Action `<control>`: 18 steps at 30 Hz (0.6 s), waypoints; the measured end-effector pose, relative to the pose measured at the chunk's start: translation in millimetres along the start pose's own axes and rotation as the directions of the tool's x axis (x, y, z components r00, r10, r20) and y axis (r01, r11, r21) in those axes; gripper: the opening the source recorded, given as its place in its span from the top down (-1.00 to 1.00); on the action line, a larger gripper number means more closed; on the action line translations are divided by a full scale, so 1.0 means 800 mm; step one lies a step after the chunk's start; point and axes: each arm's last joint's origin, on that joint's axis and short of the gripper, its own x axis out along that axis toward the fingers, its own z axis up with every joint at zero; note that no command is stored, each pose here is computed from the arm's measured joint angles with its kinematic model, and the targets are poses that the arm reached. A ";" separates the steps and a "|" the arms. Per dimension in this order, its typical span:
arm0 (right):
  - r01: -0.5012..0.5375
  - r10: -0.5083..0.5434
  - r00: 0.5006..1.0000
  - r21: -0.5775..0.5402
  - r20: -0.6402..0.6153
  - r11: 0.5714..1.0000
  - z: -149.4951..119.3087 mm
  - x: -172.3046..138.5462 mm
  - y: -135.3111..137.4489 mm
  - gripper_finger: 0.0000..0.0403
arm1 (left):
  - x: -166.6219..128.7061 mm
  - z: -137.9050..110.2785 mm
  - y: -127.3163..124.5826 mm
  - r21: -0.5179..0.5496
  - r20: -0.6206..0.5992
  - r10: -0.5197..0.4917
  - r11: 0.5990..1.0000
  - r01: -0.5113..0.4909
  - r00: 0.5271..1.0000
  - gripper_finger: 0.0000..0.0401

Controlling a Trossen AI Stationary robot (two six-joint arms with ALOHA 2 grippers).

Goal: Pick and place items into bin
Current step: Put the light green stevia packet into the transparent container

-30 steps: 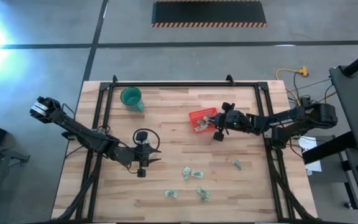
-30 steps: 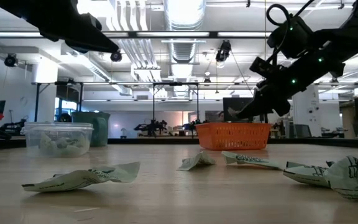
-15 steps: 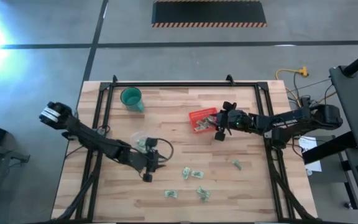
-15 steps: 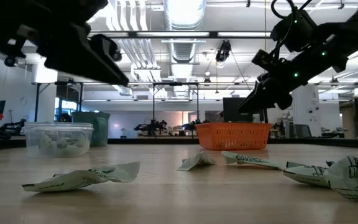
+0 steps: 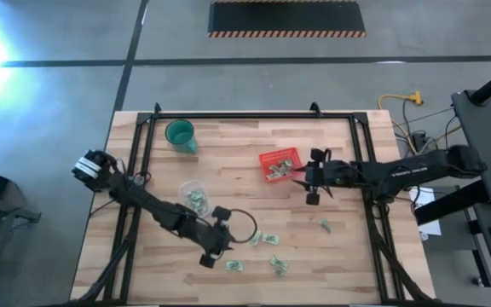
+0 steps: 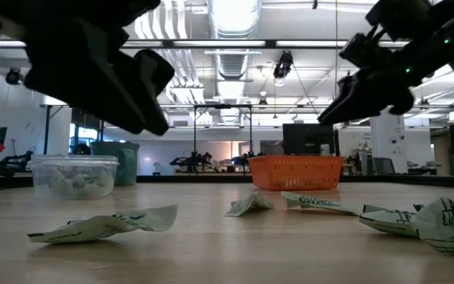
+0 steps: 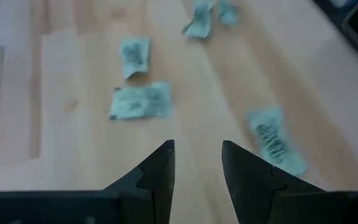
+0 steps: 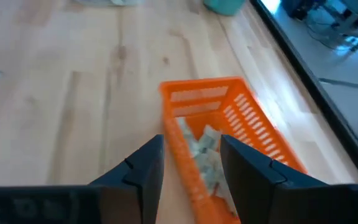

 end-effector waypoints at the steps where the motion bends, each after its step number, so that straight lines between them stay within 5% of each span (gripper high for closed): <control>1: -0.013 0.013 1.000 -0.001 0.002 1.000 0.000 -0.003 0.003 0.27 | 0.001 0.003 -0.004 0.004 0.007 -0.007 1.000 0.007 1.000 0.42; 10: -0.087 0.087 0.994 -0.010 0.068 0.996 0.009 -0.025 0.019 0.19 | 0.006 0.000 -0.050 -0.001 -0.002 -0.082 0.997 0.082 0.997 0.42; 18: -0.097 0.096 0.993 0.009 0.070 0.995 0.009 -0.026 0.021 0.16 | 0.025 -0.004 -0.057 -0.045 -0.030 -0.073 0.996 0.072 0.997 0.42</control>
